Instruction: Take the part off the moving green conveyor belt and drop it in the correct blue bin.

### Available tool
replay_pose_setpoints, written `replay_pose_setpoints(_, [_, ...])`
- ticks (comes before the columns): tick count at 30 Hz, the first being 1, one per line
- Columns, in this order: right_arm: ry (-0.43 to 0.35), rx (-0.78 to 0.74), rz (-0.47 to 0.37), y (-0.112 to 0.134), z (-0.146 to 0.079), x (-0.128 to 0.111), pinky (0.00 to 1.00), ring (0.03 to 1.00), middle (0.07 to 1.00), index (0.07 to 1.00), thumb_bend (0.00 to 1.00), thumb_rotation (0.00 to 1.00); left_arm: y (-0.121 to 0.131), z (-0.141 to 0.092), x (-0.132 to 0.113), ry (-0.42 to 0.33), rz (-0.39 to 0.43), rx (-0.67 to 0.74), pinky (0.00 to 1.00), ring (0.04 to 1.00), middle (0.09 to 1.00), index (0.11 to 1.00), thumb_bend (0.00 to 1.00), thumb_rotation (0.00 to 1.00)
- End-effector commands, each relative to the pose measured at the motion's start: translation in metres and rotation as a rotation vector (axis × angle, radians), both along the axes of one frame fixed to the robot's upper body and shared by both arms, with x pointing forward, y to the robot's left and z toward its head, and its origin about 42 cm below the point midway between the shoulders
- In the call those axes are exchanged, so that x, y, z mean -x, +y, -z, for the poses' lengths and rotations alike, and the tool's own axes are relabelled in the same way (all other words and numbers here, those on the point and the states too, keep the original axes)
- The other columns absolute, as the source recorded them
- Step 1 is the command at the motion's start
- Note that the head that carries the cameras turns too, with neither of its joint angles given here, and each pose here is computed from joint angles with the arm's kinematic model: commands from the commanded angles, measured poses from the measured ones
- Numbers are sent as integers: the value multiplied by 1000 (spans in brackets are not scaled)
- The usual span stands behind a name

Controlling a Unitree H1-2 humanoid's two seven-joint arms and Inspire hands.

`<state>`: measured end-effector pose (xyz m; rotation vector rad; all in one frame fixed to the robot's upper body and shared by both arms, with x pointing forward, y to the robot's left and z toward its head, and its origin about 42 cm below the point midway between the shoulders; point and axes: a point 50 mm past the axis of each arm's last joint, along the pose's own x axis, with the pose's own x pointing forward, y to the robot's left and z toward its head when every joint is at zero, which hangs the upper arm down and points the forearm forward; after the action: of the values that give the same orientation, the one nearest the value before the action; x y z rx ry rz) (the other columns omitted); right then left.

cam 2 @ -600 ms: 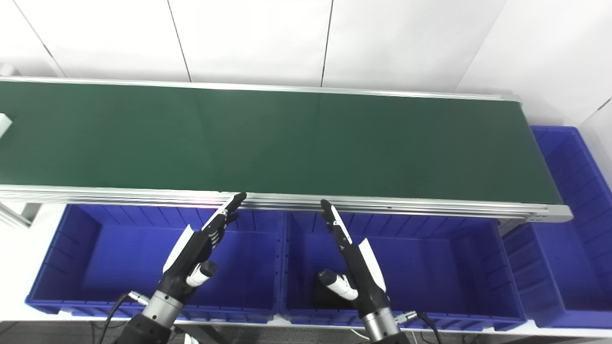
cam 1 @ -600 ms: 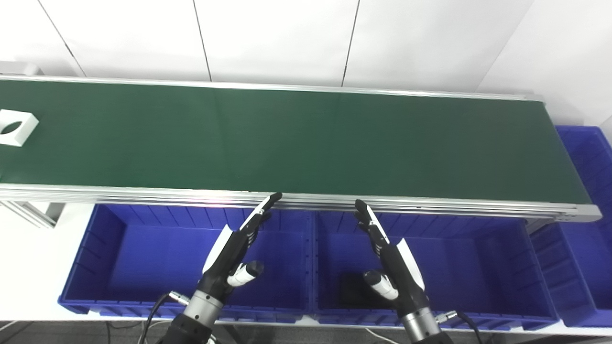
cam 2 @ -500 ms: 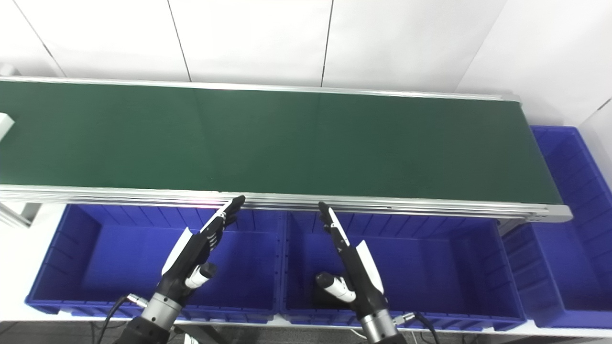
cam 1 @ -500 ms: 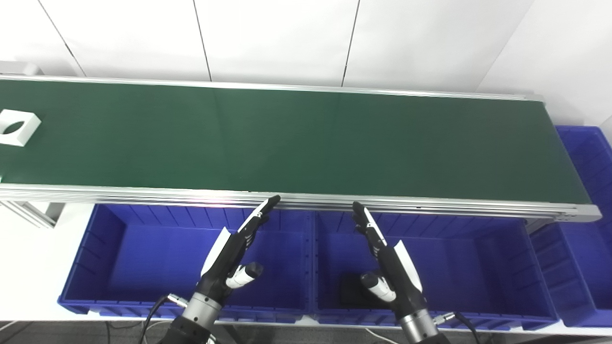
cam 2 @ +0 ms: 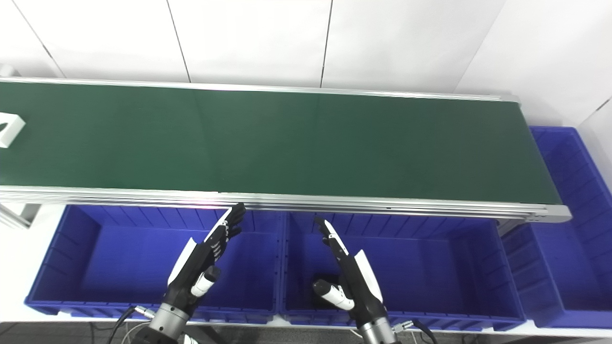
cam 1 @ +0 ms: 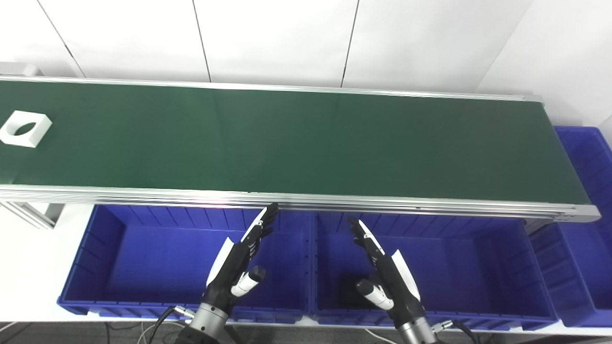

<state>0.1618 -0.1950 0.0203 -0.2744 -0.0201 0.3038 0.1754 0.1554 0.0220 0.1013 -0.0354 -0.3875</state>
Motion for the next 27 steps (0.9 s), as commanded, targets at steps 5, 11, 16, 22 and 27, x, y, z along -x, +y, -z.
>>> replay_pose_setpoints(5, [-57,-34,-11,2,-6,-3,914,960,974,953,944,958,-2,-5,-5,-53,24,7,952,987,988,975,981,1000])
replay_pose_setpoints(11, [-53,-25,-13,1,-4,-2,912,955,970,954,943,969,-3,-3,-5,-56,33,-12,969,992,987,973,982,1000])
replay_pose_setpoints(16, [-36,-23,-10,-3,0,-3,913,954,970,957,943,963,-7,-1,-5,-48,36,-13,959,993,990,973,996,1000])
replay_pose_setpoints(22, [-8,-18,-7,-10,7,-5,913,959,975,958,934,950,-14,8,-7,-40,37,-50,954,988,981,970,1000,1000])
replay_pose_setpoints(27, [13,-2,-1,-15,15,-8,907,960,976,962,938,958,-19,15,-9,-37,31,-79,920,967,965,955,1000,1000])
